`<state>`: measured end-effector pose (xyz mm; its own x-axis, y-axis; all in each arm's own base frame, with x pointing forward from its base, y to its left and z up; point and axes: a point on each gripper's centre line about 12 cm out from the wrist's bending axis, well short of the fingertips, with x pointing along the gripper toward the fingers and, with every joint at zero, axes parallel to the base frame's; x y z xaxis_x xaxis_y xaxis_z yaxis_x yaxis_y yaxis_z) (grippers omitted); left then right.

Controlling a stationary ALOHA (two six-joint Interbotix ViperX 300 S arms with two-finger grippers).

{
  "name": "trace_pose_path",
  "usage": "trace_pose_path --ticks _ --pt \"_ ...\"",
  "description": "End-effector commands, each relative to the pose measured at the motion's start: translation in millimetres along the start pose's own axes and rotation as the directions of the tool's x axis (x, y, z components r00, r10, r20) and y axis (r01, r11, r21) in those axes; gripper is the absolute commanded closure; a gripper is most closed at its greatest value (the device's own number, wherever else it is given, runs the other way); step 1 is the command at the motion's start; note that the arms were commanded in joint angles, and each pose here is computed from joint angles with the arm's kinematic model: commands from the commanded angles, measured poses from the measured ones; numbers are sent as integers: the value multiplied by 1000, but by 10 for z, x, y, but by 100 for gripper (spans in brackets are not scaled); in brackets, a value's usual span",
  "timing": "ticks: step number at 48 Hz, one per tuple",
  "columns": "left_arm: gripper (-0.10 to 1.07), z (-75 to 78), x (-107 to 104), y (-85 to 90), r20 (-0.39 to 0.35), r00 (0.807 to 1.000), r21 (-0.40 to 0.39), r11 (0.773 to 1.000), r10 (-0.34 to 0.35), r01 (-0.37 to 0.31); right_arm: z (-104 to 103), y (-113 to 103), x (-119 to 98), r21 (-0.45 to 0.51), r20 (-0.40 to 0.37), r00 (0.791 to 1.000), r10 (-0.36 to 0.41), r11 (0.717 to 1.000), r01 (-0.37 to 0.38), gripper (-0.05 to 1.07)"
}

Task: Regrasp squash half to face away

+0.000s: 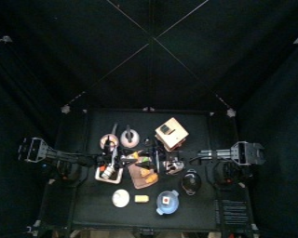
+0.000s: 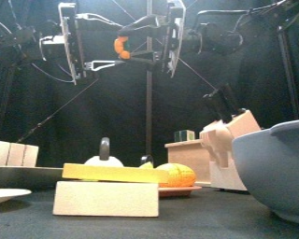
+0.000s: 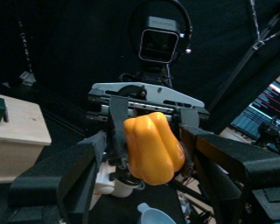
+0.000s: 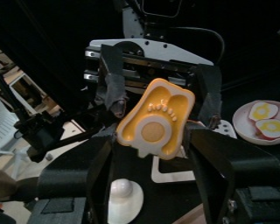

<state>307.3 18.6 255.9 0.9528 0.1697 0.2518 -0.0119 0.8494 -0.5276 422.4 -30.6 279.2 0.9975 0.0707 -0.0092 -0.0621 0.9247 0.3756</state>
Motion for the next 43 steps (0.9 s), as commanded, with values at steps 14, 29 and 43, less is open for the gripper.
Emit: trace_pose_path --ticks 14,29,43 --pt "-2 54 47 -52 23 1000 -2 1000 -19 19 155 64 6 -11 39 999 19 1000 -18 28" --pt "5 59 53 -65 26 999 -4 1000 -22 22 135 50 -3 -10 34 999 14 1000 -14 28" --pt "30 55 50 -63 24 999 -1 1000 -23 23 121 53 -6 -11 30 999 15 1000 -15 28"
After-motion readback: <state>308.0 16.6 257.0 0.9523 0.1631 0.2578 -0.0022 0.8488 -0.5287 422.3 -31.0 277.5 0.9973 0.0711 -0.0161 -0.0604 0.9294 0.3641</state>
